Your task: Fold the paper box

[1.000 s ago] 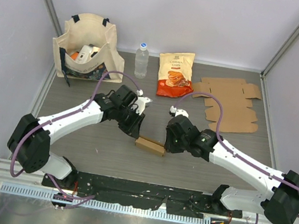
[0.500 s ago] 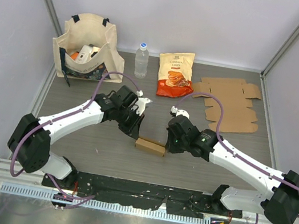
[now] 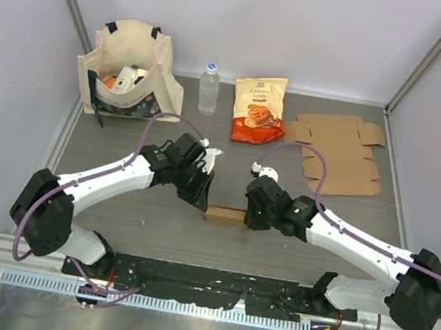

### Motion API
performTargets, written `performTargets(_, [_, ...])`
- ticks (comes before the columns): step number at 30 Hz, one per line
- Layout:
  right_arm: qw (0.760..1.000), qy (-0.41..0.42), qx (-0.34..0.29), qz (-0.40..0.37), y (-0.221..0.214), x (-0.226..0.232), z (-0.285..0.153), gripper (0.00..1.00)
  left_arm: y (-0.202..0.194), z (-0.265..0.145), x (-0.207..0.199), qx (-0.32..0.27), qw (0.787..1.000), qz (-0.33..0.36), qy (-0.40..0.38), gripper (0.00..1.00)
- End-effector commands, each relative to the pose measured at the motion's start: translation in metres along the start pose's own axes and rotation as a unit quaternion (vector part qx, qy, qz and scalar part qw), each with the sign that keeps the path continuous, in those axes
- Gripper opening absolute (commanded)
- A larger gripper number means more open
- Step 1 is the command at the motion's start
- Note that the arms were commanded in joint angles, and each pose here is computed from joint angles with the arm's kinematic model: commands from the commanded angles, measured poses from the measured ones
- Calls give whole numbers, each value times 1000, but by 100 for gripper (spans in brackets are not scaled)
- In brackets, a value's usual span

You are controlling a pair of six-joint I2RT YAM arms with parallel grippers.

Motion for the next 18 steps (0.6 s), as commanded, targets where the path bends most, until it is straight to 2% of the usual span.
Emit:
performTargets(1, [998, 14, -59, -8, 19, 7, -8, 1, 4, -1, -8, -24, 999, -20, -5, 2])
performTargets(5, [998, 22, -60, -20, 22, 9, -14, 2, 4, -6, -7, -36, 999, -17, 6, 2])
performTargets(11, [996, 13, -73, -49, 32, 6, -37, 27, 3, -6, -6, -29, 999, -17, 13, 2])
performTargets(14, [995, 2, -73, -61, 35, 3, -43, 32, 3, -5, -6, -28, 999, -17, 10, 2])
performTargets(18, [995, 1, -74, -66, 38, 2, -43, 33, 4, -6, -7, -29, 999, -14, 11, 2])
Point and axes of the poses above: each gripper's point midway between its finger pads, its own z axis out along the fingers, its own x axis along the line the jaws close on, y = z × x, the point moved 4 cm from there along -z, back along the fingers, and after that the axes turned 8 degrees about z, right-handed, at the moved point
